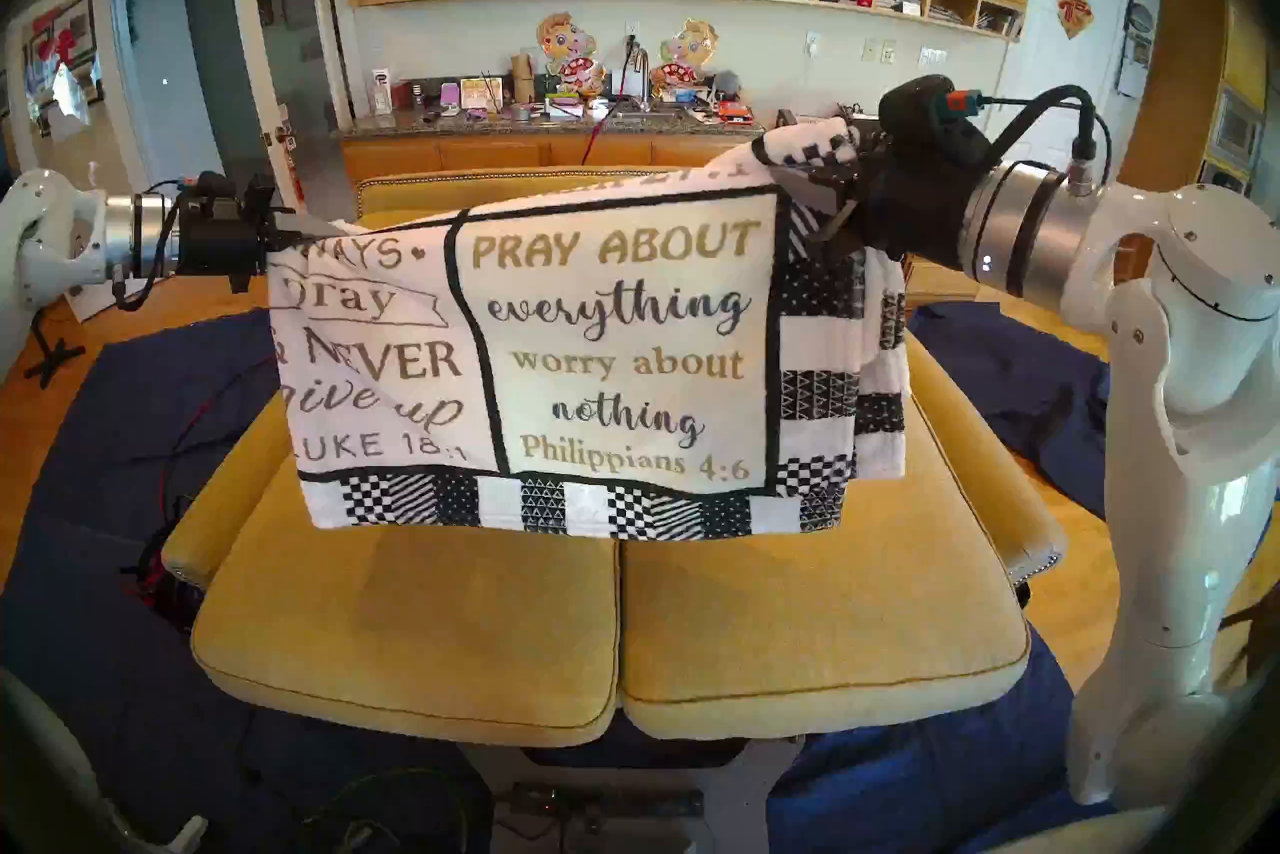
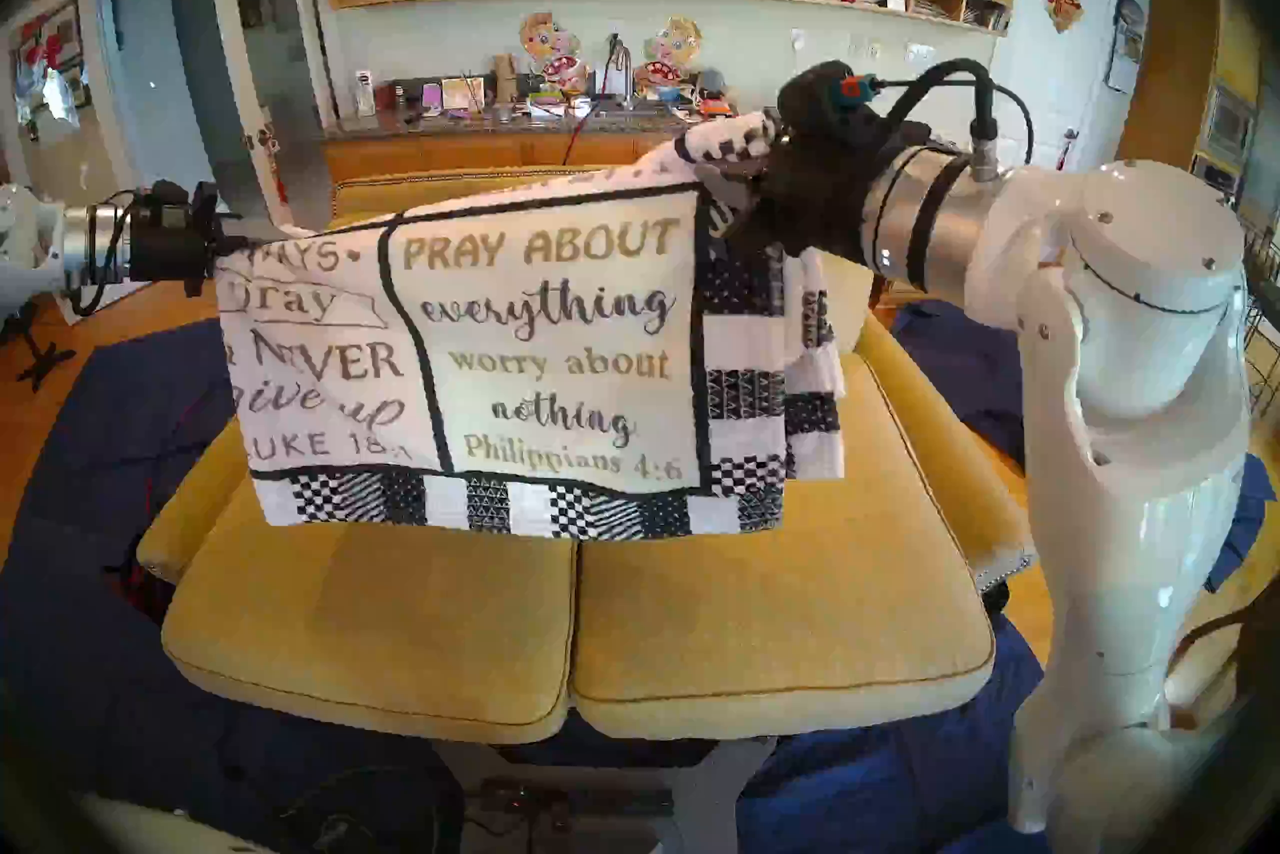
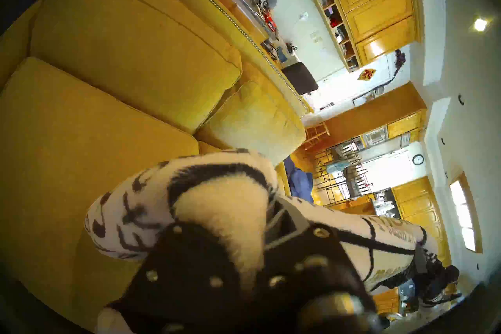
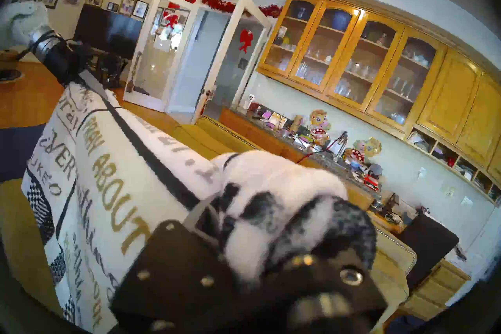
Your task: Fold the blanket in half twice
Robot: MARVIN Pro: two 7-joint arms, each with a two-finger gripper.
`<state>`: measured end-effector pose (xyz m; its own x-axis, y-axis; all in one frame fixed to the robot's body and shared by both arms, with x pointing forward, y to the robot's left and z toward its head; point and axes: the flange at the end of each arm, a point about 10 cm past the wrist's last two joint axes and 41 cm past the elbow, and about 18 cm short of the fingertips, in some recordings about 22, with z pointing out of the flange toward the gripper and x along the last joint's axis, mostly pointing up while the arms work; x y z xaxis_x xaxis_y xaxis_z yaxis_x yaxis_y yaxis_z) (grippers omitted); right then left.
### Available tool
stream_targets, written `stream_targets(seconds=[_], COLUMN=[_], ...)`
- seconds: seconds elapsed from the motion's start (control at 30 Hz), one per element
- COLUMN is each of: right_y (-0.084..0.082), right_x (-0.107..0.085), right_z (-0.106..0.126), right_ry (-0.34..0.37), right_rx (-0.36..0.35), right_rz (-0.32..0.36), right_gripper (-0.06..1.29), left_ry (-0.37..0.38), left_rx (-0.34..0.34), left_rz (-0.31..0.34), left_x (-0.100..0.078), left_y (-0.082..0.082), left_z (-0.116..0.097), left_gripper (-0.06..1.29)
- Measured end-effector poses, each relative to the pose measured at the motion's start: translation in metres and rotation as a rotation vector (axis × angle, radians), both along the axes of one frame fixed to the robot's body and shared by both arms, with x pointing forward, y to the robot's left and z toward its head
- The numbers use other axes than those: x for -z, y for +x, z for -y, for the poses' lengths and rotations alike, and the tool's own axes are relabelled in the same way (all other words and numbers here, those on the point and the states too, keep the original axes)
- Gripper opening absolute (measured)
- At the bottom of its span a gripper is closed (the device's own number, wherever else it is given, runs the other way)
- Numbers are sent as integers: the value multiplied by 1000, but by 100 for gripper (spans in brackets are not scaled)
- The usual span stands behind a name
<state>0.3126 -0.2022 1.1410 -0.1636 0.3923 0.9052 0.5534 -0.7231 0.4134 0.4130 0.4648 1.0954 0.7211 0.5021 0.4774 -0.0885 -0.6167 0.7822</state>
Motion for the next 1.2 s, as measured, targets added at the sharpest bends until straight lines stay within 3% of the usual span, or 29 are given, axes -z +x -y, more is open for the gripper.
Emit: stream_targets(seconds=[0.47, 1.2], right_y=[-1, -3], right_x=[-1, -11], right_z=[0, 4], right_ry=[-13, -30], right_rx=[-8, -9], right_rz=[-2, 26], right_gripper=[9, 9], left_ry=[-2, -21], left_rx=[0, 3], left_rz=[1, 60], left_x=[0, -23], left_y=[0, -2], left_z=[0, -1], left_gripper=[5, 5])
